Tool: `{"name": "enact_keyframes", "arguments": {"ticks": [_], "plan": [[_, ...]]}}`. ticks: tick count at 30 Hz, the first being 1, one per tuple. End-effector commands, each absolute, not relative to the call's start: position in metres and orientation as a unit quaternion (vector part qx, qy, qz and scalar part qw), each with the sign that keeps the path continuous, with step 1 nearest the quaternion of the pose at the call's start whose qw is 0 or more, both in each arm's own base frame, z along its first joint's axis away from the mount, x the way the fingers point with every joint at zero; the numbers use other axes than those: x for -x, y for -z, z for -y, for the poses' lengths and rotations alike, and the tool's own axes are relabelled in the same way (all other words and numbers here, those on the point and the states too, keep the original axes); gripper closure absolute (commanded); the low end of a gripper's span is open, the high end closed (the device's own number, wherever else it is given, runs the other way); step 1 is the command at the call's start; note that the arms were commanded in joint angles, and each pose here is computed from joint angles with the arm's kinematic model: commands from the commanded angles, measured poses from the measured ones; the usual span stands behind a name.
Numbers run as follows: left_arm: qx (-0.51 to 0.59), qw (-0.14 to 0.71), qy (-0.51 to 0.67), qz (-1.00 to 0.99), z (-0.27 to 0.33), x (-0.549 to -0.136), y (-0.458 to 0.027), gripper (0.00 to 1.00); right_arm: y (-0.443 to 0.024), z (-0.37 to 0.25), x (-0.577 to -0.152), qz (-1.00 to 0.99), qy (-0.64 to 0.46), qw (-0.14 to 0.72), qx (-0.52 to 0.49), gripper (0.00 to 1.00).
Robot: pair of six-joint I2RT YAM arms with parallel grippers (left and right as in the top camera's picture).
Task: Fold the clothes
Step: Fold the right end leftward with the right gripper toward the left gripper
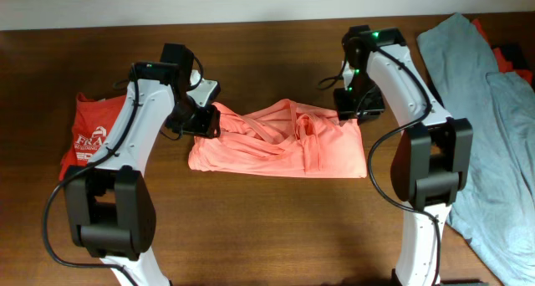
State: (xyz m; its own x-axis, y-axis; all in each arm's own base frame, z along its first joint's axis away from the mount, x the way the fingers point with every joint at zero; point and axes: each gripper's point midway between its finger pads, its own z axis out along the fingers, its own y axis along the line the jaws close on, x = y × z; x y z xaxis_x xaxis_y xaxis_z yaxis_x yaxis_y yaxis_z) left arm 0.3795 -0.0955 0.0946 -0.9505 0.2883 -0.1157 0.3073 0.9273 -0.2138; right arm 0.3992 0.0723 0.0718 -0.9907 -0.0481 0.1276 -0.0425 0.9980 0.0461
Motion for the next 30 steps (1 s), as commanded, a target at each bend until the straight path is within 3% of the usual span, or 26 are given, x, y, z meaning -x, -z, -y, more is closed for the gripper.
{"name": "enact_keyframes", "arguments": {"ticks": [1,10,16,25,28,30], "plan": [[-0.149,0.043,0.123,-0.98,0.099,-0.381,-0.097,0.45,-0.066,-0.092,-0.395,0.996,0.013,0.067,-0.048,0.54],[-0.148,0.039,0.123,-0.98,0.099,-0.379,-0.097,0.45,-0.033,-0.149,-0.375,0.993,0.028,0.071,-0.094,0.53],[-0.148,0.038,0.123,-0.981,0.099,-0.379,-0.097,0.45,-0.033,-0.213,-0.374,0.978,0.112,0.04,-0.171,0.53],[-0.148,0.034,0.122,-0.981,0.098,-0.377,-0.097,0.45,-0.042,-0.193,-0.38,0.983,0.08,0.028,-0.161,0.55],[-0.148,0.045,0.118,-0.981,0.097,-0.383,-0.096,0.3,-0.066,-0.167,-0.387,0.988,0.054,0.011,-0.143,0.55],[-0.148,0.053,0.117,-0.981,0.096,-0.389,-0.094,0.27,-0.094,-0.149,-0.392,0.991,0.045,-0.014,-0.128,0.55]]}}
